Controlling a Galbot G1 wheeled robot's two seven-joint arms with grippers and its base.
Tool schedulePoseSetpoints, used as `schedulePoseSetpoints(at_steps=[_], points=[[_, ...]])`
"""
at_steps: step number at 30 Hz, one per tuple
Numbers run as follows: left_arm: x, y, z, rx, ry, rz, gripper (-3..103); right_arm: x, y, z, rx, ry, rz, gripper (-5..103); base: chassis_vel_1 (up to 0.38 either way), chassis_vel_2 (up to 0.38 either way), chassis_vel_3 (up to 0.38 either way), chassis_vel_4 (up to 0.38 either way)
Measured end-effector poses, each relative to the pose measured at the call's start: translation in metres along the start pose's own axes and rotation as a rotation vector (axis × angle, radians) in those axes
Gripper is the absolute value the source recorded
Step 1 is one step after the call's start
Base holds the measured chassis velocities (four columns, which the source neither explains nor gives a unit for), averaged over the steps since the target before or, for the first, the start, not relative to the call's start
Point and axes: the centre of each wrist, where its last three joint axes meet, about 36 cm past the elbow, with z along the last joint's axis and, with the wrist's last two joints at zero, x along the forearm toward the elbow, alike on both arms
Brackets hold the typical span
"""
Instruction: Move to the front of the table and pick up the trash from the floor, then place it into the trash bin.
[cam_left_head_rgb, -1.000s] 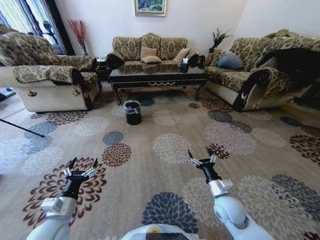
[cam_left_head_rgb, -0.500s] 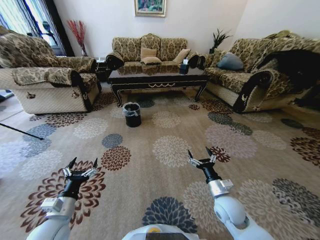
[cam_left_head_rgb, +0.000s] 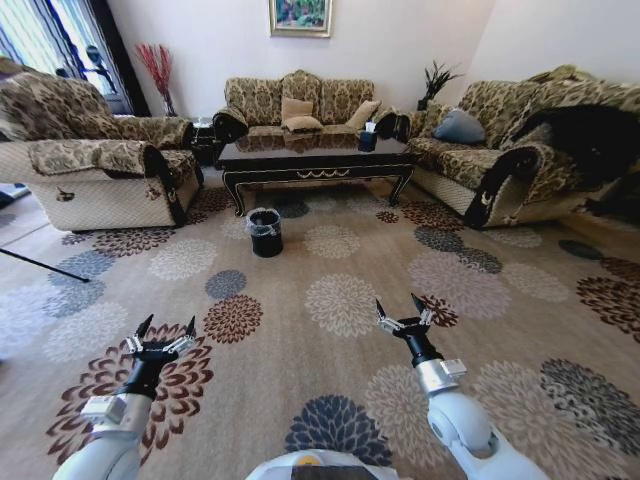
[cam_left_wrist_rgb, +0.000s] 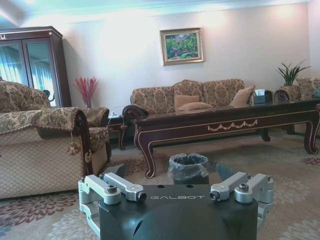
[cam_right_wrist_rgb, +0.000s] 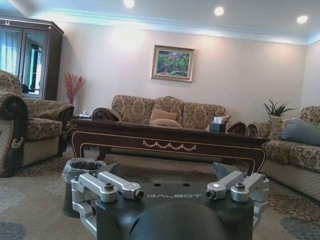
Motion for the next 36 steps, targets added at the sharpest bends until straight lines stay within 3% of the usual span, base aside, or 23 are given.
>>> schedulePoseSetpoints(at_steps=[36], points=[[0.0, 0.0, 0.0, 0.0, 0.0, 0.0, 100, 0.0, 0.0, 0.0, 0.0, 0.0, 0.0, 100, 0.0, 0.0, 0.0, 0.0]])
